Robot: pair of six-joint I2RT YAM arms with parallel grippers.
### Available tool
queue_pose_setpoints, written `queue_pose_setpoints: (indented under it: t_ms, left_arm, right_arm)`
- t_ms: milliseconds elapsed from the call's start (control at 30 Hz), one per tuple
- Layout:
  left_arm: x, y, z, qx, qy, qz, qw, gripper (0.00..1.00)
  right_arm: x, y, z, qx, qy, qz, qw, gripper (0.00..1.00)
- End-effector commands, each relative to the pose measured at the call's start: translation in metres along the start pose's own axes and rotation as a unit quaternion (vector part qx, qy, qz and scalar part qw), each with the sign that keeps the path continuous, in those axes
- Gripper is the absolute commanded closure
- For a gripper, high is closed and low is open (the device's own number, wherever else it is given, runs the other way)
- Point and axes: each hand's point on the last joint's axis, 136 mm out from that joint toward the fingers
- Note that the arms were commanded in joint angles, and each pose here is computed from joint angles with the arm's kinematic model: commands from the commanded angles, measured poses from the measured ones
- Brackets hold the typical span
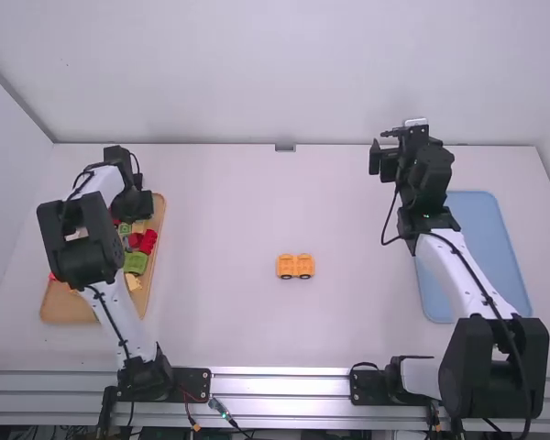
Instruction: Assemble lego blocks to make yellow taxi
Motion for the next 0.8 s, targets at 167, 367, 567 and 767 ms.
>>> queue_pose_setpoints:
  t_ms: [167, 367, 567, 767]
  left_arm:
    - [0.016, -0.008, 0.014, -0.037, 0.002, 0.032, 0.999, 0.54]
    - [0.014, -0.008, 0.007, -0.015, -0.001, 0.026, 1.000, 0.59]
    - [0.025, -0.010, 0.004, -0.011, 0.001, 0.044, 0.999, 0.59]
    - [0.034, -0.016, 0.001, -0.007, -0.006, 0.056, 0.998, 0.58]
  right_arm:
    - [-0.015, -0.002, -0.001, 0.001, -0.004, -0.015, 1.000, 0.01]
    - [-0.015, -0.002, 0.000, 0.001, -0.003, -0.015, 1.000, 0.01]
    - [-0.013, -0.002, -0.001, 0.001, -0.003, -0.010, 1.000, 0.01]
    - [-0.011, -0.002, -0.001, 0.002, -0.003, -0.007, 1.000, 0.01]
Point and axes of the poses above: each hand's point on the last joint's axis, 136 mm out from that joint toward the fingers, its own y axis back along the fingers, its own z axis along the line the jaws close on, x = y × z, and after that the axes turned 11 degrees about -y, right-handed
